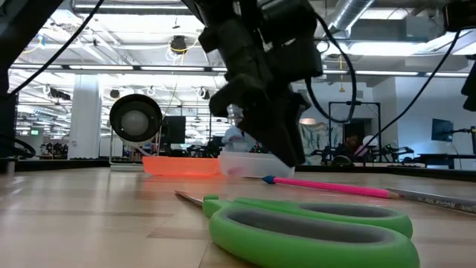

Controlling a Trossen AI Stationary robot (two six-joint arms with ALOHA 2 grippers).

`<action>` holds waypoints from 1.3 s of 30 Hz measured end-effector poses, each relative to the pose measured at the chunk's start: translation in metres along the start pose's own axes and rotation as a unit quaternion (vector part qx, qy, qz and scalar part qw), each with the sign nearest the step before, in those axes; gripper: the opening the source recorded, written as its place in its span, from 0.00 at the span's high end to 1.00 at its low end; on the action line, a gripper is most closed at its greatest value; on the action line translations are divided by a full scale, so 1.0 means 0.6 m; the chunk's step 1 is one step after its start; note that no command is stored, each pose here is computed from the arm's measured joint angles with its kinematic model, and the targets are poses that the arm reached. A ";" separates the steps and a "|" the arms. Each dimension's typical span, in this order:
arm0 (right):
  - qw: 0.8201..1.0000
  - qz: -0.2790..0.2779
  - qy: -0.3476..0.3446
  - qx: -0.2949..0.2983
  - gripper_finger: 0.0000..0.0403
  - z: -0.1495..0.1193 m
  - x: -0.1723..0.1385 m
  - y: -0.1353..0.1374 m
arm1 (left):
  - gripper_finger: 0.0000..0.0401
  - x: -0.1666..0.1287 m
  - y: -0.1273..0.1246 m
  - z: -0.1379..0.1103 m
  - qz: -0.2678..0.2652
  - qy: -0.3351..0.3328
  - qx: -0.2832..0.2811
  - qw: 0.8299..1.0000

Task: Pick & place school supplies into a supply box
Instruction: Put the pink pencil into the orange supply box

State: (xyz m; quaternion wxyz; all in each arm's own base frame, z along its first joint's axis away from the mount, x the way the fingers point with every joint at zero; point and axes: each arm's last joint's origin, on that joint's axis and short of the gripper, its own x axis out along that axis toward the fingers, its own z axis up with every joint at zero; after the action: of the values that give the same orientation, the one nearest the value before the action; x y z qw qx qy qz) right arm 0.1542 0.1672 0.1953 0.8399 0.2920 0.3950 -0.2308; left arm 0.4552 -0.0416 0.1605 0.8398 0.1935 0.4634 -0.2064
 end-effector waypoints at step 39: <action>1.000 0.001 -0.010 0.000 0.68 -0.003 0.007 0.004 | 0.65 0.012 0.038 -0.002 -0.003 -0.027 -0.034 0.999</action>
State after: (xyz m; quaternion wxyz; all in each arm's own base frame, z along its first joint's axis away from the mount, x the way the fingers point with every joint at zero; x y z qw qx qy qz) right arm 0.1571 0.1698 0.1919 0.8439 0.2907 0.3863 -0.2325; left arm 0.4696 -0.0232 0.1566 0.8576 0.1581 0.4475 -0.1982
